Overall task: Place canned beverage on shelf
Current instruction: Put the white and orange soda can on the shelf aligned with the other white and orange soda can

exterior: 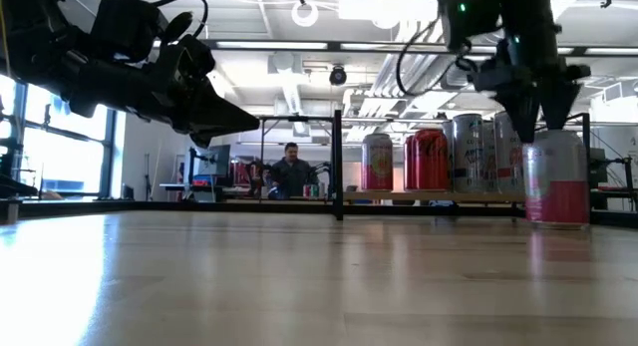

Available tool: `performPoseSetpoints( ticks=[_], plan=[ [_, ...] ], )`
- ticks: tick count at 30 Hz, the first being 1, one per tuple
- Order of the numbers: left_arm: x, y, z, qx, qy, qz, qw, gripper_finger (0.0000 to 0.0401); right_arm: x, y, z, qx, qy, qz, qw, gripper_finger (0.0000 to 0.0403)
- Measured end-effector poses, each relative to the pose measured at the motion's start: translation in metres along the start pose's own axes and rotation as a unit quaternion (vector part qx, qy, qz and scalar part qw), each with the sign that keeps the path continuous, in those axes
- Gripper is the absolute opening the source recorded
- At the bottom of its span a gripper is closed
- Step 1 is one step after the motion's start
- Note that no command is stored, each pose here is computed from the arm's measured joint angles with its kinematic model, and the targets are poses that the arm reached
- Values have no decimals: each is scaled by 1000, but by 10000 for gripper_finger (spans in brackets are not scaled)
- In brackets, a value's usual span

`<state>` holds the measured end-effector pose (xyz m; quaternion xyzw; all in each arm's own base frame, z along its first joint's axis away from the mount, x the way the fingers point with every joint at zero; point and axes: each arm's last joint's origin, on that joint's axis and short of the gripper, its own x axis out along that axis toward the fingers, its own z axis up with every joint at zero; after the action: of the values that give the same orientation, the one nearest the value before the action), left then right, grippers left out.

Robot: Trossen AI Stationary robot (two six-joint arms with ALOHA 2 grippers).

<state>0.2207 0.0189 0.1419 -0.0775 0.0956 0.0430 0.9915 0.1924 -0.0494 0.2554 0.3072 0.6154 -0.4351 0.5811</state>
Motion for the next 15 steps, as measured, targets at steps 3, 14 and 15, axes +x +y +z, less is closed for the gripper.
performPoseSetpoints(
  ticks=[3, 14, 15],
  plan=[
    [0, 0, 0, 0, 1, 0, 1000, 7, 21, 2, -3, -18, 9, 1, 1000, 300],
    [0, 0, 0, 0, -1, 0, 1000, 7, 28, 1, -6, -39, 1, 19, 999, 299],
    [0, 0, 0, 0, -1, 0, 1000, 7, 25, 2, -5, -42, -2, 27, 999, 297]
  ],
)
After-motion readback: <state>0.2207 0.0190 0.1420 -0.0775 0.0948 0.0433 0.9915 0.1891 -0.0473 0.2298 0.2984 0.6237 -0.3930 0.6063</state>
